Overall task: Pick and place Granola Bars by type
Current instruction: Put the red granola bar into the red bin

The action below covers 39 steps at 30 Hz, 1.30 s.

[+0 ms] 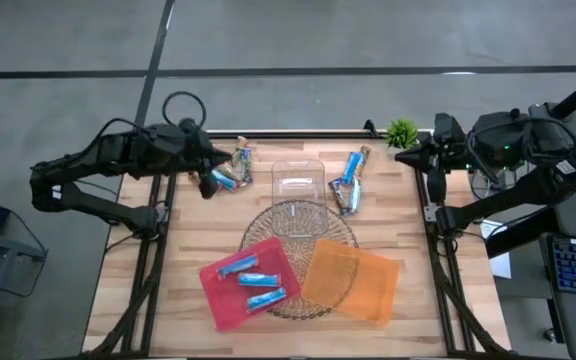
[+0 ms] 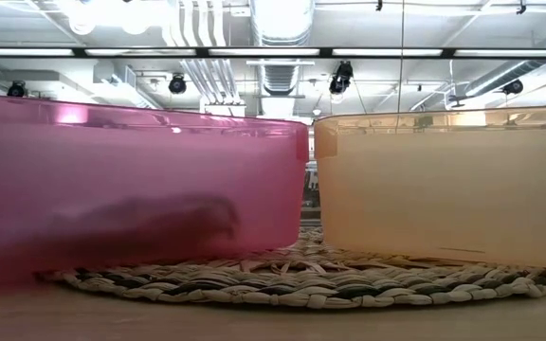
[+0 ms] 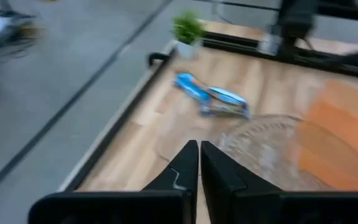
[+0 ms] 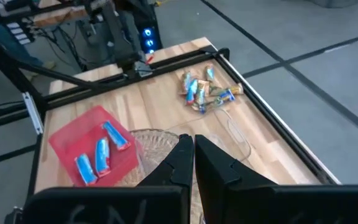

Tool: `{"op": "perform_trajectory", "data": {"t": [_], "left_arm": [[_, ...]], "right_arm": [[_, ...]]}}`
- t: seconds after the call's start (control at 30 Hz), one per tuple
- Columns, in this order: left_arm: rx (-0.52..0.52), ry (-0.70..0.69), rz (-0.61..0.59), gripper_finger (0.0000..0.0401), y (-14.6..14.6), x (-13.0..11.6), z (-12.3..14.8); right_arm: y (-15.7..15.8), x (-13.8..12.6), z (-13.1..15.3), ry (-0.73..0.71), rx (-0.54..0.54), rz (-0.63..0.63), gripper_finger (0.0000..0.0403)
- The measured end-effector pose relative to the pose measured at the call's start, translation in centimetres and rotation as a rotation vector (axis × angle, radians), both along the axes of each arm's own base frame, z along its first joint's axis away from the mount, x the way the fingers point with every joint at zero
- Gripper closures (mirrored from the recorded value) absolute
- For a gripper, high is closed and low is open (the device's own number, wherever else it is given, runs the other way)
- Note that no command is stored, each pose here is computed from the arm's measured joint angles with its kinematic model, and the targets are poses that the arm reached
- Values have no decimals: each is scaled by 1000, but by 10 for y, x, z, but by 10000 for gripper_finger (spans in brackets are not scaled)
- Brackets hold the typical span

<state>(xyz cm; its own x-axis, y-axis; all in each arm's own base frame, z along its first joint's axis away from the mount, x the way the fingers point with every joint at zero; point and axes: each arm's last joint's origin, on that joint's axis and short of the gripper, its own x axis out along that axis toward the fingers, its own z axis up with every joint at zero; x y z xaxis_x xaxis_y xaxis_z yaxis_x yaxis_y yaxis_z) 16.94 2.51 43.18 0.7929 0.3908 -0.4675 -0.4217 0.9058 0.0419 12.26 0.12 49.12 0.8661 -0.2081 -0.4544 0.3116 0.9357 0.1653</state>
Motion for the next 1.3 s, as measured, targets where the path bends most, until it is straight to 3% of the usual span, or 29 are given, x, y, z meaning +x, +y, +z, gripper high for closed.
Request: {"op": "perform_trajectory", "data": {"t": [0.27,0.57,0.93,1.1,1.3], "left_arm": [[-12,-7,49,315,4,-11,26],[-14,235,86,217,11,-3,7],[-67,552,156,208,37,11,-23],[-154,580,260,208,62,8,-38],[-320,507,426,208,93,1,-60]], "right_arm": [[-3,0,-4,41,-5,-22,394],[-3,2,-4,41,3,-25,394],[-2,16,-8,77,10,-15,394],[-1,21,-10,92,10,-7,394],[-1,22,-10,96,9,-7,394]]}}
